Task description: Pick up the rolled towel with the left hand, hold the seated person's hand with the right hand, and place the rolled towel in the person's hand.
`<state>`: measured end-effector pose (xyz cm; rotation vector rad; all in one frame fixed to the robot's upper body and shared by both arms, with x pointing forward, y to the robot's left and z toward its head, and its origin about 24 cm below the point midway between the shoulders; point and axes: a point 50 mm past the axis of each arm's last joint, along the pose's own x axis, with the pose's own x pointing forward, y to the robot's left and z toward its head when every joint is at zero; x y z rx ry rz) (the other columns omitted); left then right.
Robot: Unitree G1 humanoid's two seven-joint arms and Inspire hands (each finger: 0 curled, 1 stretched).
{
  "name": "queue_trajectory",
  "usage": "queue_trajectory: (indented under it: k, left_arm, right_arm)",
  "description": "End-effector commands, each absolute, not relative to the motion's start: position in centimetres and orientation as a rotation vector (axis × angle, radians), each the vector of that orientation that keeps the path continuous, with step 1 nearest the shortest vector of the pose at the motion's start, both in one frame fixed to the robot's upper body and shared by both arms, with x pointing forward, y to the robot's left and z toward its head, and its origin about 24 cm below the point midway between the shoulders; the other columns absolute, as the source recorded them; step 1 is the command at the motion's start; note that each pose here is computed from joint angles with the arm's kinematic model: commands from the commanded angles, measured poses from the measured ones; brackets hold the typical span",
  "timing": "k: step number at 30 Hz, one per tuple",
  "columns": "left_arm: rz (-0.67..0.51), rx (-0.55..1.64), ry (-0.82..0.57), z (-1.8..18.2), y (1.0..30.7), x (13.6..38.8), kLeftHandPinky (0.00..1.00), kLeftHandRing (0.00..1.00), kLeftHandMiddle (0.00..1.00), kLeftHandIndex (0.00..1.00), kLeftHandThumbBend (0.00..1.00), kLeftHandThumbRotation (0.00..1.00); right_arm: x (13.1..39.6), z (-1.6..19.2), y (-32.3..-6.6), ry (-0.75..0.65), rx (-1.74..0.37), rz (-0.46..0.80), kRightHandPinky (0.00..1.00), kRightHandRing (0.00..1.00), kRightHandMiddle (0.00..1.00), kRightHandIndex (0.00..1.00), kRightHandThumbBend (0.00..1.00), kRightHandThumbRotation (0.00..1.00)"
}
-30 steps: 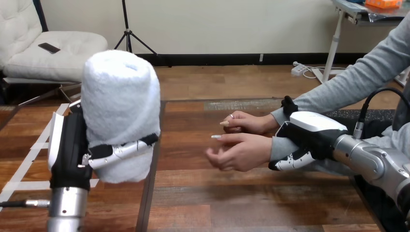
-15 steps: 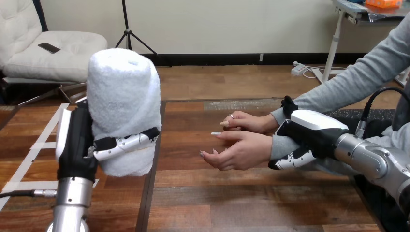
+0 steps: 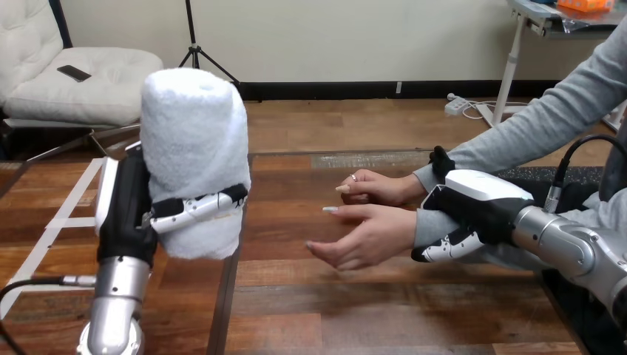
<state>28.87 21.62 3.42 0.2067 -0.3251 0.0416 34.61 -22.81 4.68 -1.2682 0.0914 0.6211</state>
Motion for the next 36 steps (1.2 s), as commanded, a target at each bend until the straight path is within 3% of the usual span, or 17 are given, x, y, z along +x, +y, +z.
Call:
queue_trajectory:
  k: [1, 36]
  left_arm:
    - [0.051, 0.185, -0.518, 8.6, 21.0, 32.4, 0.26, 0.3, 0.37, 0.41, 0.59, 0.0]
    - [0.01, 0.149, -0.405, 7.9, 18.2, 34.8, 0.3, 0.34, 0.39, 0.41, 0.58, 0.0]
  right_arm:
    - [35.6, 7.5, -22.4, -0.051, -1.178, 0.549, 0.24, 0.28, 0.33, 0.34, 0.53, 0.33]
    - [35.6, 8.2, -22.4, -0.088, -1.152, 0.552, 0.23, 0.27, 0.33, 0.34, 0.54, 0.35]
